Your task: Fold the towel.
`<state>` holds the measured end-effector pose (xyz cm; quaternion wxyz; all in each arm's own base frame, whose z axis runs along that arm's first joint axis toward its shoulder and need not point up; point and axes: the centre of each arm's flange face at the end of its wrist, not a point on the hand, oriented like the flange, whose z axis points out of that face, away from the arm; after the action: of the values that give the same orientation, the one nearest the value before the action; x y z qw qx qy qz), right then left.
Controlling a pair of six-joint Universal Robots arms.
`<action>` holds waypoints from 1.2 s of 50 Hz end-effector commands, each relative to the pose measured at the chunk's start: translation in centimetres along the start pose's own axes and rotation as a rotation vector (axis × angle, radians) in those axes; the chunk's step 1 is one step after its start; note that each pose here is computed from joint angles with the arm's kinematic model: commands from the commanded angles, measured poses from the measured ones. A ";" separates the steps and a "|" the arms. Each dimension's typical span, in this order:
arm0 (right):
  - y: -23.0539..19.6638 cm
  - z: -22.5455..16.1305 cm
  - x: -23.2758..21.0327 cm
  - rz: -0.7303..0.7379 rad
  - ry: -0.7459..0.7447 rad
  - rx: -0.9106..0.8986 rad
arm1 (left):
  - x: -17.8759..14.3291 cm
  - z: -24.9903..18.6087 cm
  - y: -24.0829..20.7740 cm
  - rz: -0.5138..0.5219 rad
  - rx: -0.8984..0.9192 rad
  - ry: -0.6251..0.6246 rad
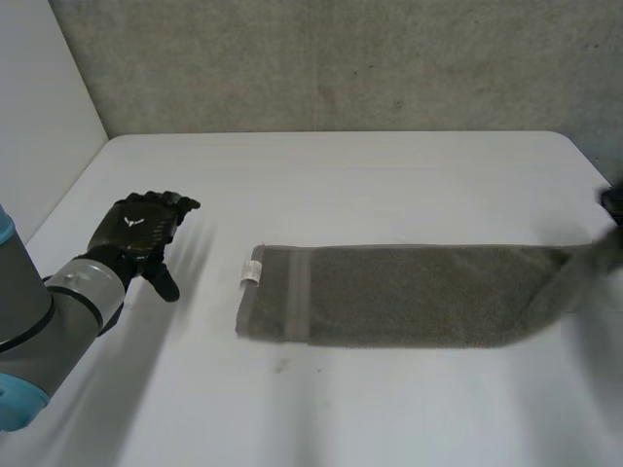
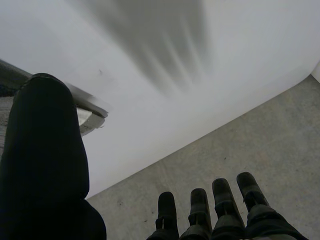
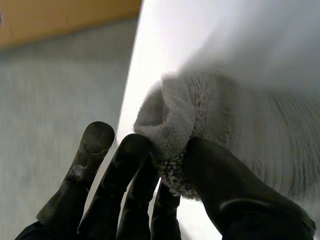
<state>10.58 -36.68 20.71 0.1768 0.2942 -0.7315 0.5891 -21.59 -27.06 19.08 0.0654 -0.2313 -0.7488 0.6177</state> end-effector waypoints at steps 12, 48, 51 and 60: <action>-16.4 -11.3 -27.3 -0.120 -0.547 0.535 | -0.1 -0.1 -0.1 -0.002 0.004 -0.004; -7.1 -12.2 -18.7 0.044 -0.489 0.170 | 4.3 0.0 -2.5 -0.013 0.093 0.117; -4.4 -11.6 -18.3 0.051 -0.467 0.102 | 4.4 0.0 -2.3 -0.013 0.087 0.118; -1.0 -9.7 -18.9 0.053 -0.427 0.050 | 4.4 -0.1 -2.4 -0.014 0.088 0.118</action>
<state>25.33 -22.20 14.22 -0.0185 0.4021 -0.7405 0.5382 -26.19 -25.45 20.51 0.1249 -0.2598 -0.7173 0.6343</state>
